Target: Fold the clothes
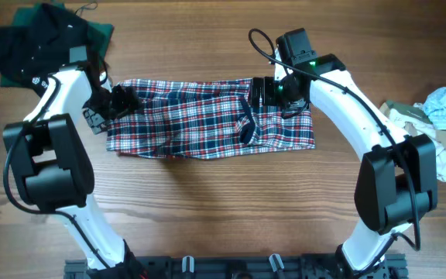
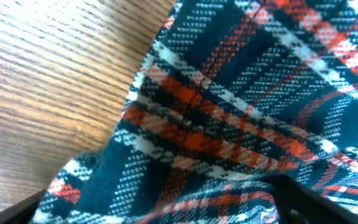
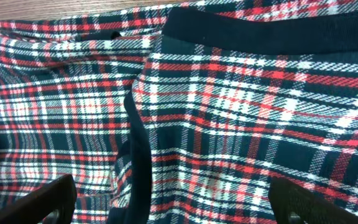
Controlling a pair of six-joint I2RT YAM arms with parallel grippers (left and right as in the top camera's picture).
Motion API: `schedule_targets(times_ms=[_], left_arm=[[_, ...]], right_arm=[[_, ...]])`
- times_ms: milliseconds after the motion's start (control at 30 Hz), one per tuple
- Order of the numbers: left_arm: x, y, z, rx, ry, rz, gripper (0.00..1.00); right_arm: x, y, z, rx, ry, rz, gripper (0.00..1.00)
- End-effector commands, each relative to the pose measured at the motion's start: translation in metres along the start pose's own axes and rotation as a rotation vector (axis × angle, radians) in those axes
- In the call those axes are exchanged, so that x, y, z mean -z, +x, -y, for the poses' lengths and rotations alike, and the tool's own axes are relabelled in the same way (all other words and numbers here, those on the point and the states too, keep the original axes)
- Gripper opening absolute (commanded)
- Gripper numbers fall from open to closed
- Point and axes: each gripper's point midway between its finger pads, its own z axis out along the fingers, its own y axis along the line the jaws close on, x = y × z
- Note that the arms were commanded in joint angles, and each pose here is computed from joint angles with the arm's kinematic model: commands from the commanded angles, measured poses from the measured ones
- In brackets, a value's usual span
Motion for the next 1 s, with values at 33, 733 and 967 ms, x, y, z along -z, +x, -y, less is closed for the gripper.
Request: schedule_targets(times_ms=[33,733,967], left_arm=[[-0.024,0.014,0.007,-0.034,0.071,-0.093,0.56],[-0.016,0.023,-0.001,-0.027,0.025,-0.117,0.04],[0.000,0.022,0.001,-0.035,0.020,-0.089,0.04]], right_arm=[[-0.006,0.000,0.003,-0.008,0.009,-0.013,1.00],[-0.006,0.000,0.007,0.000,0.031,-0.012,0.99],[-0.006,-0.001,0.008,0.005,0.033,-0.007,1.00]])
